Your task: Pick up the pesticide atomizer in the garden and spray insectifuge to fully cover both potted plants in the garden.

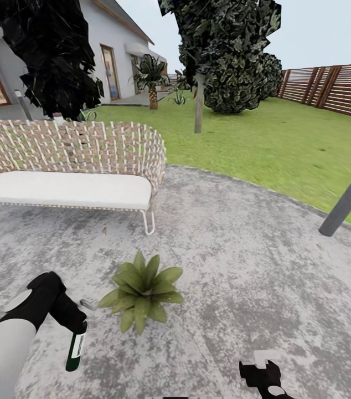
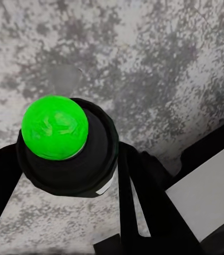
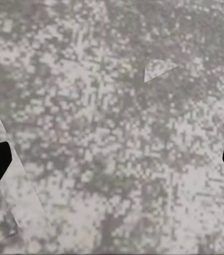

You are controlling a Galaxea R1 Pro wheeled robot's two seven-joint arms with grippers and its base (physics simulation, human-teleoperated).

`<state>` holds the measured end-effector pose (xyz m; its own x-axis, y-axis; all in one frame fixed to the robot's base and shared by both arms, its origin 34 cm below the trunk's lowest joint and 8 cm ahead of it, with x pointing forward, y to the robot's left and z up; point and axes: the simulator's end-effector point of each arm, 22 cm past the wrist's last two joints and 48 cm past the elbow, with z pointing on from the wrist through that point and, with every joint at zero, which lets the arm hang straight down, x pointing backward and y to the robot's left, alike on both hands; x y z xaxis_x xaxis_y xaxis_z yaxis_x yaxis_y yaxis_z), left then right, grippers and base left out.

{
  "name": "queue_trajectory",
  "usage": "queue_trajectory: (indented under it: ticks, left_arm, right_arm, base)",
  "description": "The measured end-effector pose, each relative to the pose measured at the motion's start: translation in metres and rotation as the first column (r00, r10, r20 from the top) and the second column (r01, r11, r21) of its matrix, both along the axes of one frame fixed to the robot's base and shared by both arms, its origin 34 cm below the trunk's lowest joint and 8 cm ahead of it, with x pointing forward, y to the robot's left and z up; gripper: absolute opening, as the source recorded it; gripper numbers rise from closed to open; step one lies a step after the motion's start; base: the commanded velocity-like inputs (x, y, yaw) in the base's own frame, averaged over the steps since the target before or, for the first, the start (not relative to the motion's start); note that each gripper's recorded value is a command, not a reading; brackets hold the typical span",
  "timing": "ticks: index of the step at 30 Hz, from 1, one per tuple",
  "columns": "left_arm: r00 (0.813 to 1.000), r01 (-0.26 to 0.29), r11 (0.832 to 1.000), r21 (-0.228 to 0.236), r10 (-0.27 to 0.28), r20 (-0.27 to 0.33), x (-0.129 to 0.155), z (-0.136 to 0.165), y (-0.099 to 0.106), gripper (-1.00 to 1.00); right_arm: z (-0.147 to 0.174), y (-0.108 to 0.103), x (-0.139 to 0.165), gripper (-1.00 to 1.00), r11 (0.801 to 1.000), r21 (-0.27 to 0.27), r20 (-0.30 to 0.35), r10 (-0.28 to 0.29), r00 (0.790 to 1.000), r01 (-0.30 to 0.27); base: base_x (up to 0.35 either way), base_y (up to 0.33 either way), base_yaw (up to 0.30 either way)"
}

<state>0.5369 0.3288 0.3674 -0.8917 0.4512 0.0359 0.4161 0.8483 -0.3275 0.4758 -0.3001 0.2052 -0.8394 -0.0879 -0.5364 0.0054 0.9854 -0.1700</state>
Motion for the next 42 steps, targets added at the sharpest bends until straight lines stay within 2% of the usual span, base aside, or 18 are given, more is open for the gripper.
queue_trajectory:
  ticks: [6,20,23,25,28,30,35,37,40,42]
  left_arm:
    - [1.0,0.002,1.0,0.007,-0.002,0.002,0.0,-0.001,0.001,-1.0]
    - [1.0,0.007,1.0,0.001,-0.007,-0.002,-0.002,-0.003,-0.002,-1.0]
    - [1.0,0.008,1.0,0.002,-0.008,-0.017,-0.009,-0.007,-0.001,-1.0]
    - [0.999,0.013,1.0,0.004,-0.013,-0.045,-0.027,-0.018,0.0,-1.0]
    - [0.996,0.067,0.998,-0.01,-0.067,-0.054,-0.048,-0.03,-0.001,-1.0]
    - [0.995,0.083,0.996,-0.014,-0.083,-0.05,-0.05,-0.032,-0.003,-1.0]
    - [0.996,0.077,0.997,-0.018,-0.078,-0.035,-0.046,-0.031,-0.003,-1.0]
    - [0.997,0.075,0.997,0.001,-0.075,-0.025,-0.043,-0.031,0.003,-1.0]
    - [0.997,0.076,0.995,0.065,-0.076,0.0,-0.04,-0.035,0.024,-1.0]
    - [0.998,0.07,0.994,0.083,-0.07,-0.003,-0.043,-0.038,0.034,-1.0]
  right_arm:
    - [0.0,0.0,0.0,1.0,1.0,0.0,0.0,0.0,1.0,0.0]
    - [-0.001,0.0,-0.002,1.0,1.0,0.0,-0.002,0.0,1.0,0.0]
    - [-0.001,0.0,-0.003,1.0,1.0,0.0,-0.004,0.0,1.0,0.0]
    - [-0.001,0.0,-0.004,1.0,1.0,0.0,-0.005,0.0,1.0,0.0]
    - [-0.002,0.0,-0.004,1.0,1.0,0.0,-0.005,0.0,1.0,0.0]
    - [-0.002,0.0,-0.004,1.0,1.0,0.0,-0.006,0.0,1.0,0.0]
    - [-0.002,0.0,-0.005,1.0,1.0,0.0,-0.006,0.0,1.0,0.0]
    - [-0.002,0.0,-0.005,1.0,1.0,0.0,-0.007,0.0,1.0,0.0]
    - [-0.002,0.0,-0.005,1.0,1.0,0.0,-0.007,0.0,1.0,0.0]
    - [-0.002,0.0,-0.005,1.0,1.0,0.0,-0.007,0.0,1.0,0.0]
  base:
    - [0.016,0.026,0.0]
    - [0.223,0.174,0.0]
    - [0.021,0.02,0.0]
    - [0.005,0.005,0.0]
    - [0.001,0.001,0.0]
    - [0.0,0.0,0.0]
    - [0.0,0.0,0.0]
    - [0.0,0.0,0.0]
    - [0.0,0.0,0.0]
    - [0.0,0.0,0.0]
